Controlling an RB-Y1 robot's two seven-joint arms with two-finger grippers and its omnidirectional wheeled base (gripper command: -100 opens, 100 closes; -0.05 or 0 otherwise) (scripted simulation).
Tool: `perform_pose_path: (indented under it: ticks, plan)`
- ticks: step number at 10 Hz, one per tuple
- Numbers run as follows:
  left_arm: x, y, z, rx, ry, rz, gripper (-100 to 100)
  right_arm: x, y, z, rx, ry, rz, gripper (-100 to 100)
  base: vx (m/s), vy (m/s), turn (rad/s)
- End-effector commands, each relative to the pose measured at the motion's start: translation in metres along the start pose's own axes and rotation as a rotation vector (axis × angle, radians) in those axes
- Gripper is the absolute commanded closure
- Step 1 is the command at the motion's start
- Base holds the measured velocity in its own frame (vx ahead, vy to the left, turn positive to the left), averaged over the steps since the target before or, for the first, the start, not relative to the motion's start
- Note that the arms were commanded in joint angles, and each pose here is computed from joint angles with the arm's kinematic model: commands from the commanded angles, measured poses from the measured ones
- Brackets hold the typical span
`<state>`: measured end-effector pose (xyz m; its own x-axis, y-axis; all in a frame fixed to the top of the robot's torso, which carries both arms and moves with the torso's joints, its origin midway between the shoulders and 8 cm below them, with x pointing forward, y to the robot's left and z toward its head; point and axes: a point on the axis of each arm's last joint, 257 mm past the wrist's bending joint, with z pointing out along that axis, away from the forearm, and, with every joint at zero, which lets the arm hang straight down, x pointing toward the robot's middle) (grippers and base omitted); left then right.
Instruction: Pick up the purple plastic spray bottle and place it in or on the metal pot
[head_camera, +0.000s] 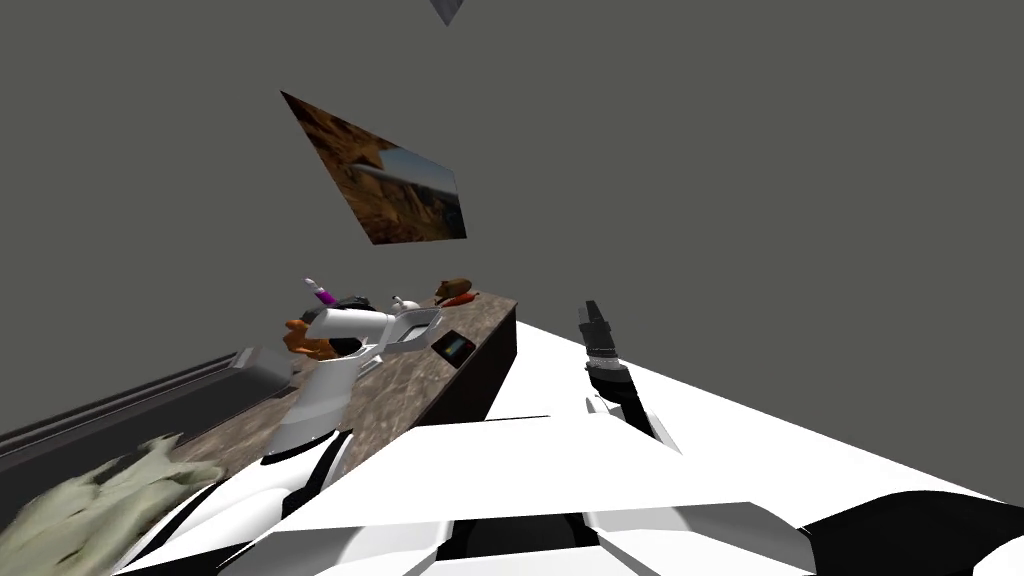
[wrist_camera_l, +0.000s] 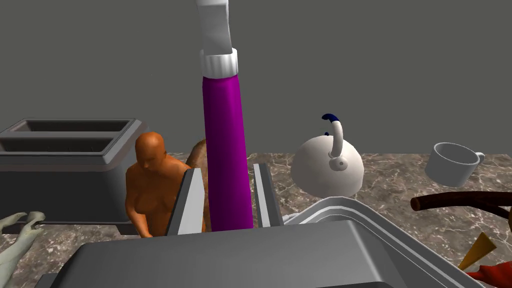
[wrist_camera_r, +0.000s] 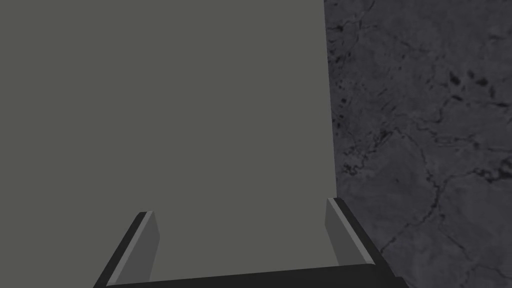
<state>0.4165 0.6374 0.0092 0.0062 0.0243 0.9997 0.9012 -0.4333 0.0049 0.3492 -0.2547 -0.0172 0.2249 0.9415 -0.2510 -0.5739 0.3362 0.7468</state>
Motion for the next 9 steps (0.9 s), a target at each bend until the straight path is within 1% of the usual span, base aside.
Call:
perform_pose_path:
  ticks: [1,2,3,4,6,7,8,9]
  plan:
    - [-0.01,-0.007,0.004,0.012,-0.044,-0.004,100,0.0,0.0,0.0,0.0,0.0,0.0,0,0.068,0.005,-0.224]
    - [-0.016,-0.009,0.006,0.016,-0.065,-0.007,100,0.0,0.0,0.0,0.0,0.0,0.0,0,0.063,0.007,-0.142]
    - [-0.026,-0.012,0.009,0.023,-0.106,-0.012,100,0.0,0.0,0.0,0.0,0.0,0.0,0,0.069,-0.008,-0.213]
    - [-0.032,-0.014,0.01,0.025,-0.126,-0.015,100,0.0,0.0,0.0,0.0,0.0,0.0,0,0.068,0.005,-0.212]
    - [-0.052,-0.016,0.012,0.03,-0.192,-0.021,100,0.0,0.0,0.0,0.0,0.0,0.0,0,0.066,0.022,-0.208]
    - [-0.046,-0.017,0.012,0.029,-0.172,-0.021,100,0.0,0.0,0.0,0.0,0.0,0.0,0,0.028,0.01,-0.051]
    - [-0.047,-0.016,0.012,0.028,-0.177,-0.02,-100,0.0,0.0,0.0,0.0,0.0,0.0,0,0.008,0.002,0.002]
    - [-0.047,-0.016,0.012,0.028,-0.177,-0.021,-100,0.0,0.0,0.0,0.0,0.0,0.0,0,0.0,0.0,0.0]
